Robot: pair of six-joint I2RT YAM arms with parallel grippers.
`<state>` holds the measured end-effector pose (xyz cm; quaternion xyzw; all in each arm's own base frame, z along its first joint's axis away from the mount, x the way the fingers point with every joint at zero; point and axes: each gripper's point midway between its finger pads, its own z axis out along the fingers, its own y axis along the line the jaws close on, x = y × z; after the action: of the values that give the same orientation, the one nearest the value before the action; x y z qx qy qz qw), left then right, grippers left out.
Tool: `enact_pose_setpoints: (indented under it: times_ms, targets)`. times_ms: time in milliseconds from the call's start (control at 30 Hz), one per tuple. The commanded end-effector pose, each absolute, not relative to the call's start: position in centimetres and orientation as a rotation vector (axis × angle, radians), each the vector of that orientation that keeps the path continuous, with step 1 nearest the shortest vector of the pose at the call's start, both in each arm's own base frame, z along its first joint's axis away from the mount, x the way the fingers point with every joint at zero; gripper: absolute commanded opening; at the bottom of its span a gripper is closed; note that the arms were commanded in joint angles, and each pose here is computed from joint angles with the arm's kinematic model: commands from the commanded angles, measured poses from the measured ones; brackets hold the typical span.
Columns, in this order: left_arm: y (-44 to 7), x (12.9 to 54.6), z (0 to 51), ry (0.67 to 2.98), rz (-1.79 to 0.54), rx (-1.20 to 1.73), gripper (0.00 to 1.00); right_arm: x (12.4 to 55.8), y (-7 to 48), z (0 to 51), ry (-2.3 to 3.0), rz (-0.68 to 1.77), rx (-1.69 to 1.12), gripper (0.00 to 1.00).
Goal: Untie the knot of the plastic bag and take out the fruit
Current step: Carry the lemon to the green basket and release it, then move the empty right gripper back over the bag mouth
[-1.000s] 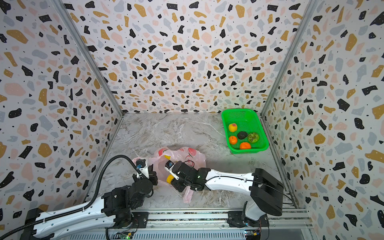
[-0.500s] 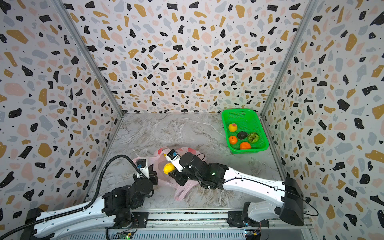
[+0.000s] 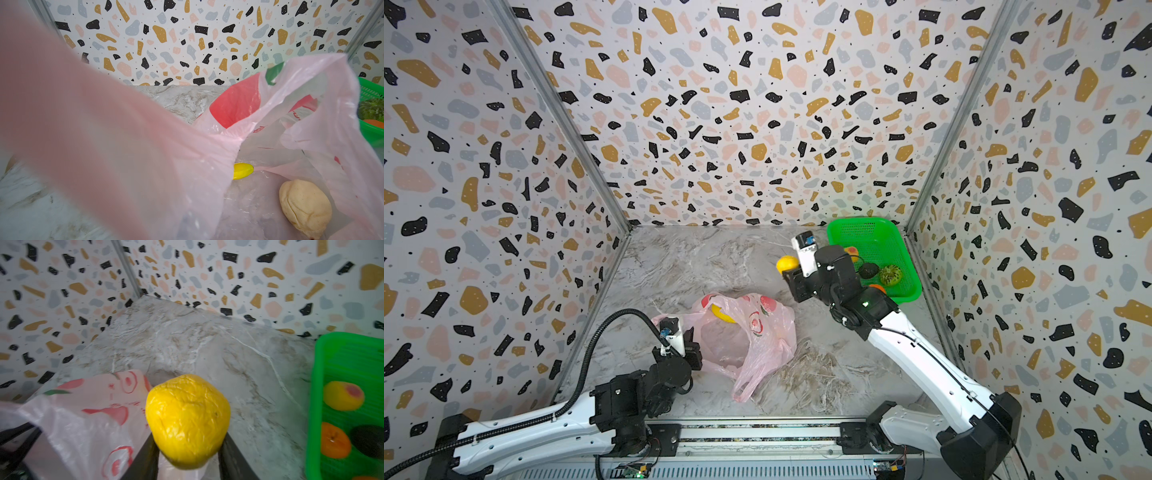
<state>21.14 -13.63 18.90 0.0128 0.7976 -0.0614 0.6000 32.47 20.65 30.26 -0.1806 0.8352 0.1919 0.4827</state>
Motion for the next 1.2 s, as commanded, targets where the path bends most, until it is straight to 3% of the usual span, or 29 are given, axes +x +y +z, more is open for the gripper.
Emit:
enact_pose_setpoints:
  times_ms: [0, 467, 900, 1167]
  targets:
    - [-13.9, 21.2, 20.0, 1.822, -0.174, 0.017, 0.00, 35.0, 17.0, 28.6, 2.074, 0.412, -0.339, 0.43]
    - [-13.5, 21.0, 20.3, 1.812, -0.188, 0.010, 0.00, 45.1, 1.7, 19.6, 2.181, 0.145, 0.135, 0.43]
    - [-13.5, 21.0, 20.5, 1.806, -0.194, 0.012, 0.00, 54.1, -3.8, 15.9, 2.246, 0.064, 0.233, 0.44]
    - [-13.3, 21.0, 20.7, 1.802, -0.190, 0.007, 0.00, 55.6, -4.2, 14.3, 2.297, 0.042, 0.245, 0.68]
